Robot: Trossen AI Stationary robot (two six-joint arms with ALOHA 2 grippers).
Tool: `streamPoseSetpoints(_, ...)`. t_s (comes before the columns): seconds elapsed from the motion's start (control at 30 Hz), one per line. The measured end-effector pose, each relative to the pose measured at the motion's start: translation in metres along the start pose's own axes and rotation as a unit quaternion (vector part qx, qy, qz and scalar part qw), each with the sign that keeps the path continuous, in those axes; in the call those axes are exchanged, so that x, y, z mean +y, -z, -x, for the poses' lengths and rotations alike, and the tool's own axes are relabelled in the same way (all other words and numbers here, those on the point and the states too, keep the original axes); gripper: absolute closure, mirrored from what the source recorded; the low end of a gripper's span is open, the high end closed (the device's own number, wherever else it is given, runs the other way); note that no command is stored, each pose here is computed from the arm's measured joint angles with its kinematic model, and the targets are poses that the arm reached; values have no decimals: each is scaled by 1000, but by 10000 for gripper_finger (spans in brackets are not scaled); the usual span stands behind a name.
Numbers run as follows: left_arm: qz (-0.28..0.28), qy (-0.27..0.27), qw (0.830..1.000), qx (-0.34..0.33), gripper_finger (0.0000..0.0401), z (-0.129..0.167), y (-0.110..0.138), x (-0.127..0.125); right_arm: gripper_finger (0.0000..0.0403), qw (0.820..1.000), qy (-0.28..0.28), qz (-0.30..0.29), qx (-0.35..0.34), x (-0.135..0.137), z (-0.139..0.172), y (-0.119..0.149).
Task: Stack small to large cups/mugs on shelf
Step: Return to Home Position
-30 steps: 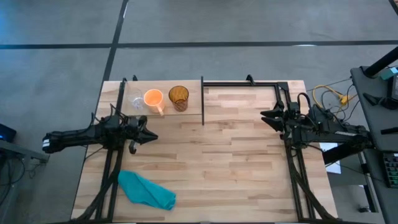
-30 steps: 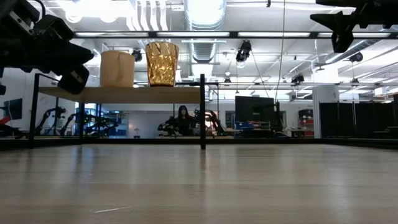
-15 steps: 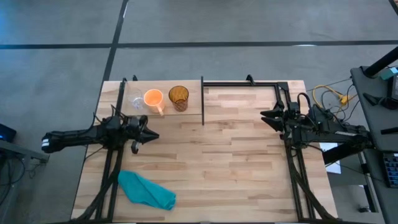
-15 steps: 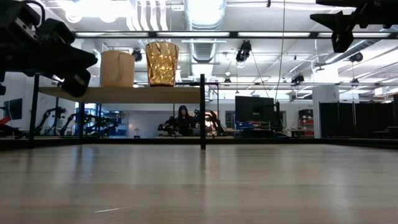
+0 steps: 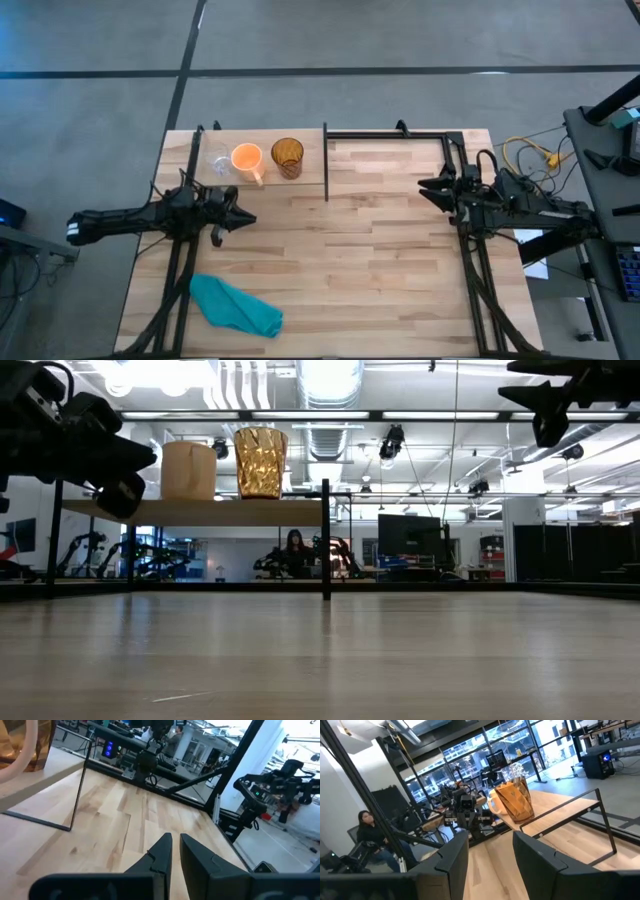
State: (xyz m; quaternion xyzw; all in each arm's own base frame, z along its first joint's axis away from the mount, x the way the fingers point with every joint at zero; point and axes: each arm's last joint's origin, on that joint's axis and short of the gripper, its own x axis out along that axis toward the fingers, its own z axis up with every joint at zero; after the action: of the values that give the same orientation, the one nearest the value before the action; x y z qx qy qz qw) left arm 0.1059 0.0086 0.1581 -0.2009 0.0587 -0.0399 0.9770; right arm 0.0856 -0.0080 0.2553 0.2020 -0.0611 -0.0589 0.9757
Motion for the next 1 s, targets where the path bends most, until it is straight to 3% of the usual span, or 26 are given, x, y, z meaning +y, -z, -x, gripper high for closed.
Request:
streamPoseSetpoints(0.1,-14,-1,1000,2,379,0,0,0,252,1000,-8,5,1,1,0,0)
streamPoseSetpoints(0.23,-29,1,1000,-2,379,0,0,0,253,992,-72,84,53,1,0,9)
streamPoseSetpoints(0.43,-35,9,999,-19,379,0,-4,-2,254,993,-89,58,50,-9,-6,37)
streamPoseSetpoints(0.63,-36,10,999,-23,379,0,-5,-2,258,989,-123,63,-46,-19,-9,61)
streamPoseSetpoints(0.83,-35,10,999,-22,379,0,-5,-2,264,993,-111,42,-2,-22,-11,69)
streamPoseSetpoints(1.0,-34,9,999,-22,379,0,-5,-2,262,990,-111,83,-9,-22,-11,68)
